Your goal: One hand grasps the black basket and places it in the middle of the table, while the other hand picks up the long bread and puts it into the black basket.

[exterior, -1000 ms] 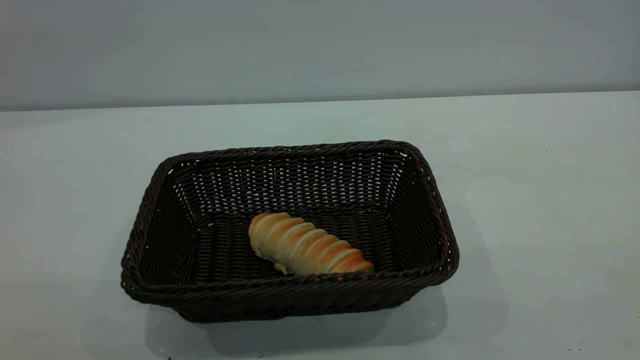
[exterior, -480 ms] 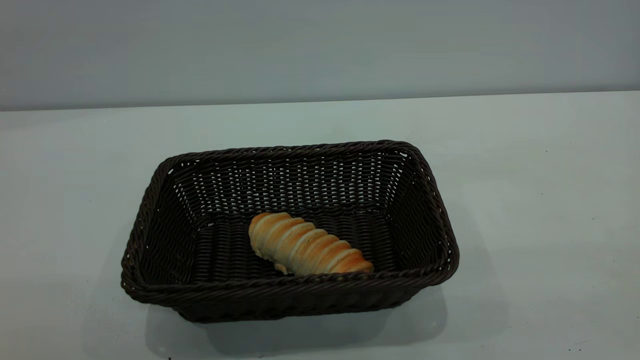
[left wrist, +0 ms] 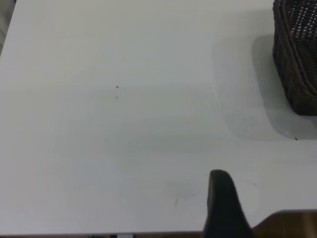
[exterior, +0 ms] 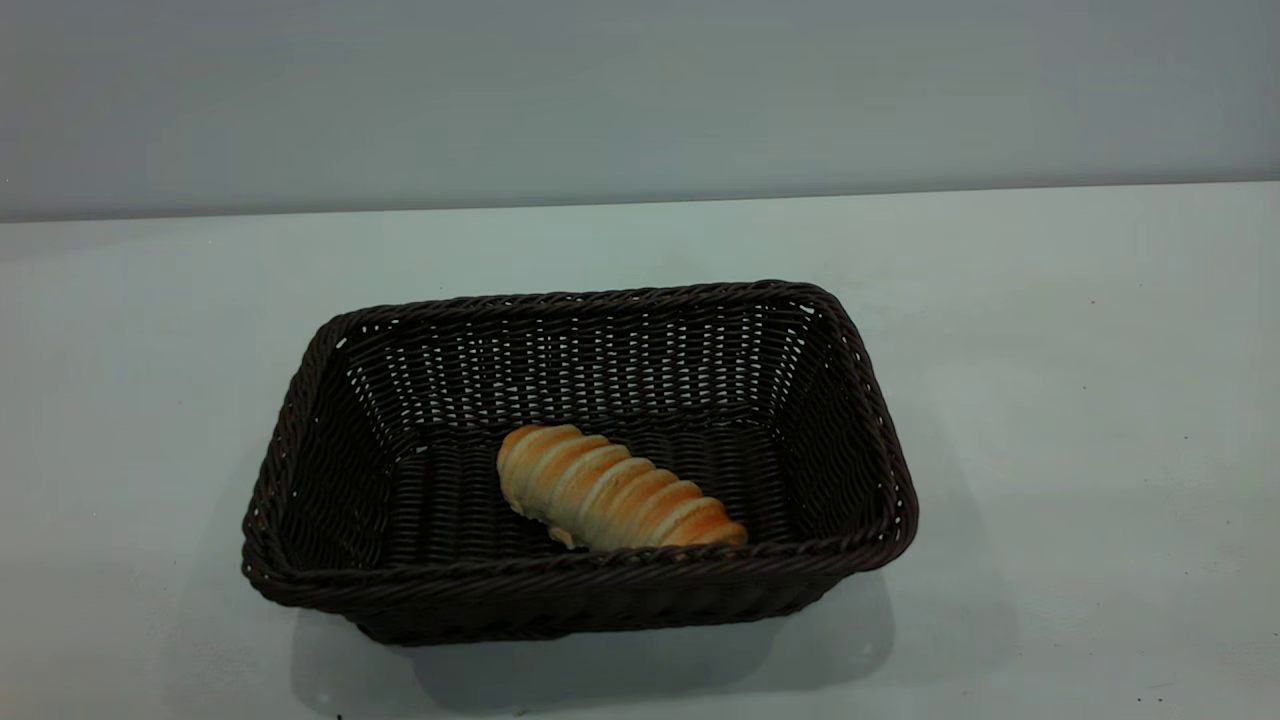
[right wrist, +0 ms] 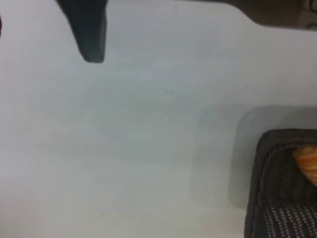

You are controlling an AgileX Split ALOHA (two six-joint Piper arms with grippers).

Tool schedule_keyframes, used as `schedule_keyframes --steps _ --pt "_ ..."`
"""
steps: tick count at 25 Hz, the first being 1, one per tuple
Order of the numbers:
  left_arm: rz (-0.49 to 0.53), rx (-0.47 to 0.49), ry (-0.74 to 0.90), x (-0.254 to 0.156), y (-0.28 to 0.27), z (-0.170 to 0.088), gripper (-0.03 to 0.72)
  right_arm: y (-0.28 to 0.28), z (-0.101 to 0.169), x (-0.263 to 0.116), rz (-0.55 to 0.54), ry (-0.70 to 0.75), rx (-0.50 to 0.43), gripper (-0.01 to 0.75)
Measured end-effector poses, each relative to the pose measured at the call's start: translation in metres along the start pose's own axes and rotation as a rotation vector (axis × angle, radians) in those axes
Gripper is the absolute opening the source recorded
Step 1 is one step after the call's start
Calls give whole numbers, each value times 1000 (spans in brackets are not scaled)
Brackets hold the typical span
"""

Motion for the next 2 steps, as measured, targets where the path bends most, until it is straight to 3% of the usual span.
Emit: schedule_keyframes --steps 2 --pt "0 0 0 0 0 0 525 0 0 0 0 -1 0 399"
Point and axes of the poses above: a point on each arm's last joint axis where the gripper is mounted, y pointing out along that axis toward the gripper, z along the wrist's bending axis when the last joint is at zero, x = y × z, the point moved 3 cm from there along y, pointing out along that axis toward the gripper, and after that the axes turned 1 degree about y, right-handed, at the moved point
